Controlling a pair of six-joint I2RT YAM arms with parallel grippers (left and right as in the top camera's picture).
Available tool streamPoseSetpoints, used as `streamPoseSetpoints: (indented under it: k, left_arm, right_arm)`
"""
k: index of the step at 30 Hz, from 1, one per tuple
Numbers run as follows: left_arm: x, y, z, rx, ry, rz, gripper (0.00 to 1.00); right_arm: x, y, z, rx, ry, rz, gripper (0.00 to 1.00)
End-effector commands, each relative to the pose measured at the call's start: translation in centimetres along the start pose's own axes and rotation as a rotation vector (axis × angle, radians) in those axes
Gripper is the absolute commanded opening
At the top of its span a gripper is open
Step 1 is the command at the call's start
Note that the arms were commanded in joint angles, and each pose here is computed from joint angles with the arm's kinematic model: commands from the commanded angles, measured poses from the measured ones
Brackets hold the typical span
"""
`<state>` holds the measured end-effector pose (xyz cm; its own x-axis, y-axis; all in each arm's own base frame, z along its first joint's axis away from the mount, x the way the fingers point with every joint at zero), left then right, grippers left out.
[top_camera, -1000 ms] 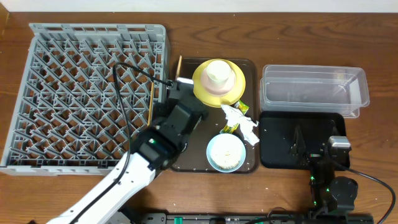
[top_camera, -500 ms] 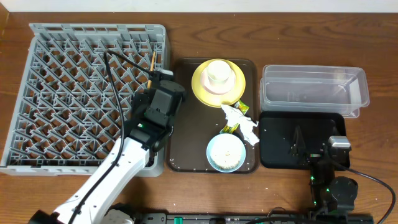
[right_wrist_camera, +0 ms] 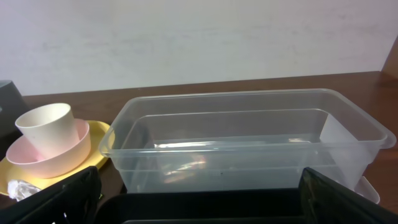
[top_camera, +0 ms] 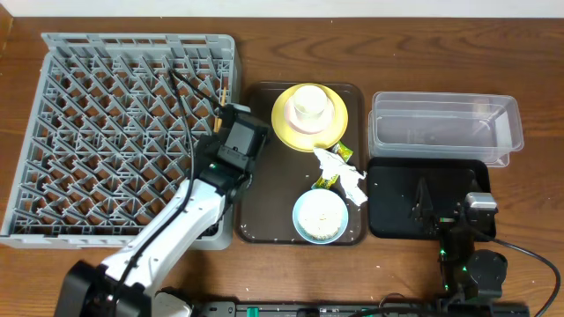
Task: Sort waste into correct bins and load items into the dishwasher
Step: 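Carry the second chopstick into the dish rack and release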
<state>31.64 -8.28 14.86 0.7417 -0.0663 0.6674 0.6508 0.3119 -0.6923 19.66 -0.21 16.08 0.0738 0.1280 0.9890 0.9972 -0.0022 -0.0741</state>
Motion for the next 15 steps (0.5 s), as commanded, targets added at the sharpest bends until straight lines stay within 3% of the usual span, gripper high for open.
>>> streamPoseSetpoints:
  k: [1,4,5,12,15]
  left_arm:
    - [0.4,0.5,0.2,0.012,-0.035,0.003,0.11]
    - [0.5,0.7,0.7,0.022,-0.072,0.002,0.17]
    - [0.6,0.7,0.9,0.025,-0.085,0.001,0.3]
    - [2.0,-0.6,2.3,0.019,-0.17,-0.047,0.34]
    - [2.5,-1.9,1.9,-0.085,-0.224,-0.057,0.35]
  right_arm:
    - [0.0,0.0,0.1,0.004,0.007,-0.001,0.99]
    - [0.0,0.0,0.1,0.004,0.007,-0.001,0.99]
    - [0.0,0.0,0.1,0.004,0.007,-0.001,0.99]
    - [0.0,0.0,0.1,0.004,0.007,-0.001,0.99]
    - [0.0,0.0,0.1,0.004,0.007,-0.001,0.99]
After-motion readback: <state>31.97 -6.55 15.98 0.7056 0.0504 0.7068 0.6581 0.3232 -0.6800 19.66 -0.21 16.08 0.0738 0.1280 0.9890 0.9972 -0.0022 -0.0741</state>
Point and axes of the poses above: each gripper's point midway between its finger pads, its own y axis out along the fingers, its own z axis along the line the jaws close on, x = y × z, the point moved 5 cm from there along -y, back along the fingers, and after that the axes turned 14 degrees about -y, right-handed, at the moved point
